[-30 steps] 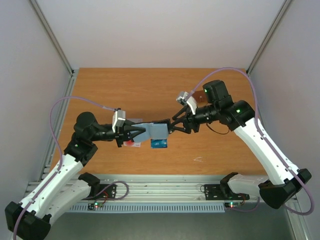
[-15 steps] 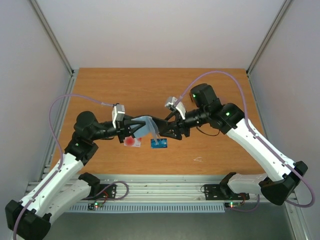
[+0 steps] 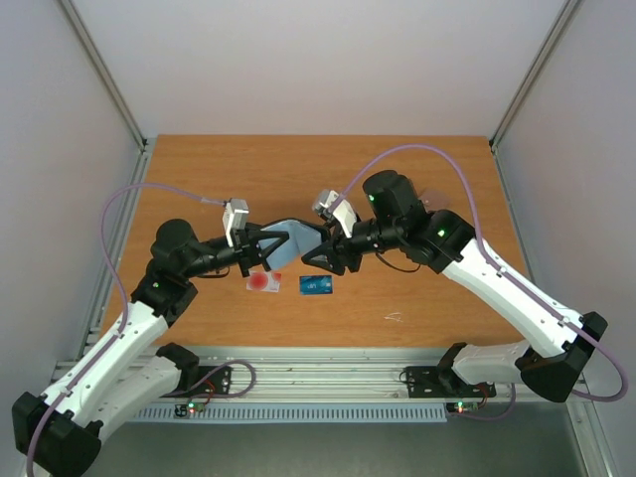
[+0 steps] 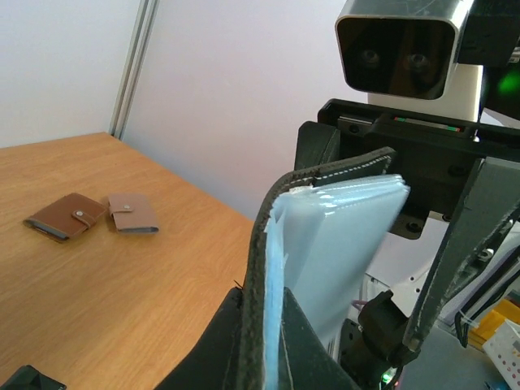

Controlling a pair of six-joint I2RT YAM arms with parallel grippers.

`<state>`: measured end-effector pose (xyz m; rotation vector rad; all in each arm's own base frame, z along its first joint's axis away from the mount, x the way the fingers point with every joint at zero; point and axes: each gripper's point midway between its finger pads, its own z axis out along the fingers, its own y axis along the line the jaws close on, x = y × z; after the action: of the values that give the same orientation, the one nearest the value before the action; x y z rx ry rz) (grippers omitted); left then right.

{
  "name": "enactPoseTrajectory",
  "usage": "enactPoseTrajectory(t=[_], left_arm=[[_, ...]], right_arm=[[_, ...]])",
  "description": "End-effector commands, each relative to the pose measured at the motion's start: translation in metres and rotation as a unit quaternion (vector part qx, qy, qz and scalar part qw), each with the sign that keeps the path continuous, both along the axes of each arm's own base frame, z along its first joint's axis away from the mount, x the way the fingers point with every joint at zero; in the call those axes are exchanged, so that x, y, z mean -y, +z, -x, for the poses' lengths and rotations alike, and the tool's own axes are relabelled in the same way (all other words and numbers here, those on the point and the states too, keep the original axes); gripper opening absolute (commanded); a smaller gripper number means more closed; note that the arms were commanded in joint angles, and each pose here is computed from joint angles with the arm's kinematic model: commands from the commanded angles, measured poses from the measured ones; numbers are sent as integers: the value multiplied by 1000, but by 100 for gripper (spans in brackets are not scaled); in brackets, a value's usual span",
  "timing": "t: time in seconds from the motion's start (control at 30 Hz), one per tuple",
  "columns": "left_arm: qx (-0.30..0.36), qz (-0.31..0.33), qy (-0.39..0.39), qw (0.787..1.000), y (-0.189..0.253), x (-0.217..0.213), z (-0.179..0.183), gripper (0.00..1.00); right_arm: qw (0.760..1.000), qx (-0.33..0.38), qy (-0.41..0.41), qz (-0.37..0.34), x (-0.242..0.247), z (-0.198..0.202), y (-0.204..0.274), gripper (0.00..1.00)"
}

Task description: Take the credit cards out of the card holder

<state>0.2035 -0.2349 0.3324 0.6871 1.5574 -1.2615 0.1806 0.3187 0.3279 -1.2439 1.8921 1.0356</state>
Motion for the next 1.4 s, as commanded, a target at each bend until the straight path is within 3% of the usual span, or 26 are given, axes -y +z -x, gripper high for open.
enactPoseTrajectory(t=[0.0, 0.13, 0.27, 0.43, 0.63, 0.9, 1.1, 1.37], left_arm=[[39, 26, 2, 999, 29, -2, 3, 0], [43, 28, -4, 999, 29, -1, 6, 0], [57, 27, -22, 998, 32, 1, 12, 0], [67, 27, -30, 997, 37, 1, 15, 0], [72, 26, -31, 997, 40, 2, 16, 0], [75, 25, -34, 996, 41, 2, 17, 0], [76, 25, -34, 996, 41, 2, 17, 0], [78, 25, -38, 996, 42, 2, 18, 0]], right_arm=[[999, 27, 5, -15, 2, 4, 13, 61], [999, 34, 30, -2, 18, 20, 14, 69], [999, 28, 8, 14, 38, 15, 8, 68], [999, 23, -16, 26, 43, 5, 2, 47], [1000, 17, -20, 15, 35, -2, 5, 44], [998, 29, -43, 29, 40, -10, 0, 22], [998, 34, -30, 47, 47, -2, -6, 31], [996, 27, -47, 66, 54, -4, -22, 30]])
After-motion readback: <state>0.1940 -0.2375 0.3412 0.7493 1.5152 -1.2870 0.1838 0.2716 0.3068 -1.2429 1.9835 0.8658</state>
